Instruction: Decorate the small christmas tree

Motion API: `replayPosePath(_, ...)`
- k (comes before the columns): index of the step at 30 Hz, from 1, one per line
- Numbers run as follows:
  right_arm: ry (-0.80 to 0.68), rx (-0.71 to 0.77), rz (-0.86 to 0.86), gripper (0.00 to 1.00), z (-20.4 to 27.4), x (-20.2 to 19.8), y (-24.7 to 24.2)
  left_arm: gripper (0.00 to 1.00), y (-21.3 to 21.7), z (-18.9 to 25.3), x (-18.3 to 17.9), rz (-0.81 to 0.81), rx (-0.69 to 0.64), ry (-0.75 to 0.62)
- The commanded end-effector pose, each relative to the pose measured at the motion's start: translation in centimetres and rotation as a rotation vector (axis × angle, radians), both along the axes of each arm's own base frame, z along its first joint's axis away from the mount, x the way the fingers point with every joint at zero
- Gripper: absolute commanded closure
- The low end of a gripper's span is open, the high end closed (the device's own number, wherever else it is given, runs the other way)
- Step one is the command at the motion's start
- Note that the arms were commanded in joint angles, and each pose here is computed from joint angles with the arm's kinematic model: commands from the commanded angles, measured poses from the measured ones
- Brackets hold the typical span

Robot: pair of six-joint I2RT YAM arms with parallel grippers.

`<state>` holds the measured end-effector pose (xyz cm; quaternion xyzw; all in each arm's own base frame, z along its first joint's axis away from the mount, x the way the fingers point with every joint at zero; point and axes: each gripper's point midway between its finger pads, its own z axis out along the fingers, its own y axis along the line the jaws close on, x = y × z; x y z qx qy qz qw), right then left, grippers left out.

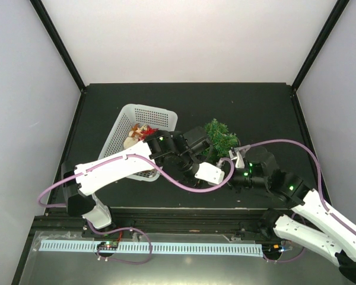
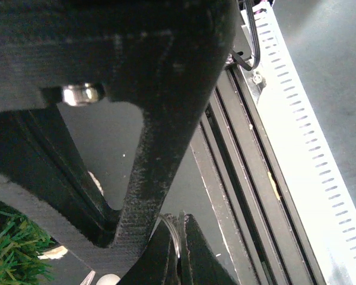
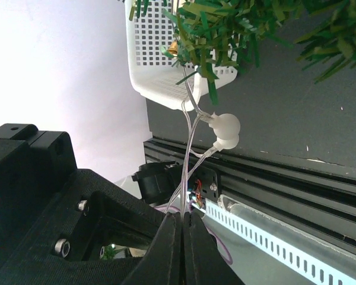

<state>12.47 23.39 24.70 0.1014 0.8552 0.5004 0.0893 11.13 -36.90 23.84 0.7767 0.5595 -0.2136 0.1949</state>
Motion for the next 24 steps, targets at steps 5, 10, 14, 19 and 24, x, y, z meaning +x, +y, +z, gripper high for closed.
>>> replayPosePath(5, -0.053, 0.049, -0.005, 0.99, 2.6, -0.2, -1.2, 0.78, 0.5, -0.4, 0.8, 0.042, 0.009, -0.045)
replayPosePath(10, -0.093, 0.057, -0.024, 0.99, 4.3, 0.0, -2.0, 0.49, 1.0, -0.8, 0.6, 0.042, 0.016, -0.046)
replayPosePath(14, -0.108, 0.059, -0.027, 0.99, 5.2, 0.0, -2.1, 0.33, 1.1, -1.1, 1.0, 0.055, 0.021, -0.065)
replayPosePath(19, -0.126, 0.048, -0.039, 0.99, 6.1, 0.1, -2.6, 0.13, 2.0, -2.2, 1.3, 0.066, 0.041, -0.094)
replayPosePath(24, -0.141, 0.038, -0.058, 0.99, 6.9, 0.2, -3.2, 0.06, 4.4, -2.8, 1.8, 0.099, 0.048, -0.111)
